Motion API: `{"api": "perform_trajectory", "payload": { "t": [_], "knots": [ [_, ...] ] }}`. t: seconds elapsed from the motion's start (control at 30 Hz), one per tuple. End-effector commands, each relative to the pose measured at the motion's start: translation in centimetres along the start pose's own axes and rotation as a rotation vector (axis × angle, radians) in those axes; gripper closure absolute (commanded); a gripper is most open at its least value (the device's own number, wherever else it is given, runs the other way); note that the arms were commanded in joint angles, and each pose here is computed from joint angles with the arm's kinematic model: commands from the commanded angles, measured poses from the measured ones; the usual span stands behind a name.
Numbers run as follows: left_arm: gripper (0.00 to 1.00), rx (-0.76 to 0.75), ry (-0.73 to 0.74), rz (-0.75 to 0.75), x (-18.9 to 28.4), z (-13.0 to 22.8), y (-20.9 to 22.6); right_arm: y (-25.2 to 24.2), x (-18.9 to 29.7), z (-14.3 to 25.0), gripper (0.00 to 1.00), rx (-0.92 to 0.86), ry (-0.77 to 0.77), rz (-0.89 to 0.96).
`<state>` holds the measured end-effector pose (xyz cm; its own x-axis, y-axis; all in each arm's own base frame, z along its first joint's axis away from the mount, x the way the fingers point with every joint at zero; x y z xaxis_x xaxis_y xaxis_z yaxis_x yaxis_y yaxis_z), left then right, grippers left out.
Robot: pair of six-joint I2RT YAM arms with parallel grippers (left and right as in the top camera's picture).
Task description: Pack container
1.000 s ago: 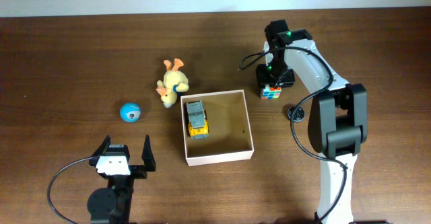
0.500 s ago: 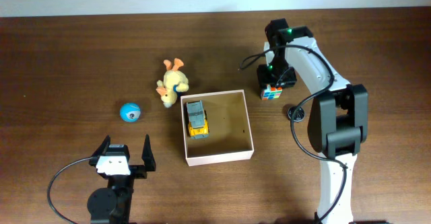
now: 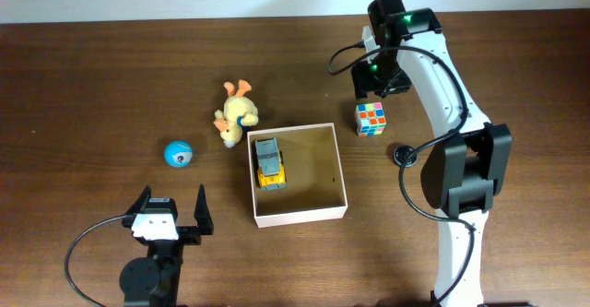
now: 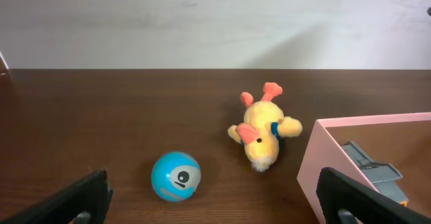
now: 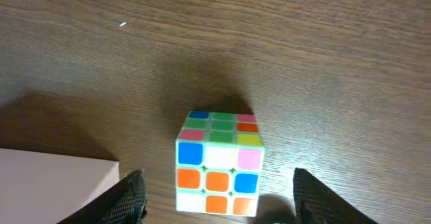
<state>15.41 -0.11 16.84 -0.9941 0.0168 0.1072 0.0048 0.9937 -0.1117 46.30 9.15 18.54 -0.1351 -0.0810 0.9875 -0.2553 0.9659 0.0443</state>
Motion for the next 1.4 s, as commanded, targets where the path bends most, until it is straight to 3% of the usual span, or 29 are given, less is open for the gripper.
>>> {"api": "perform_trajectory", "payload": {
  "t": [0.0, 0.23, 1.0, 1.37],
  "knots": [
    [0.01, 0.007, 0.004, 0.007, -0.1, 0.3, 0.0, -0.3, 0.3, -0.2, 0.35, 0.044, -0.013, 0.049],
    [0.01, 0.007, 0.004, 0.007, -0.1, 0.3, 0.0, -0.3, 0.0, -0.6, 0.20, 0.049, -0.033, 0.054],
    [0.01, 0.007, 0.004, 0.007, -0.1, 0.3, 0.0, -0.1, -5.9, 2.5, 0.20, 0.039, 0.113, 0.010],
    [0.01, 0.007, 0.004, 0.007, -0.1, 0.3, 0.0, 0.2, -7.1, 3.2, 0.25, 0.035, 0.133, -0.033]
  ]
}}
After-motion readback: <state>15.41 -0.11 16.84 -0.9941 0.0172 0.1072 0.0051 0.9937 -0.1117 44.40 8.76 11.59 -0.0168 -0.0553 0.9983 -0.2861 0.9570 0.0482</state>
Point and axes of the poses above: each gripper's point midway between its finger pads, its own x axis back along the fingers, its own y axis along the line the jaws close on, z = x × y, the point moved 9 cm from there along x, back along the fingers, and after that the axes turned 5 degrees about x, right-handed, at the moved point
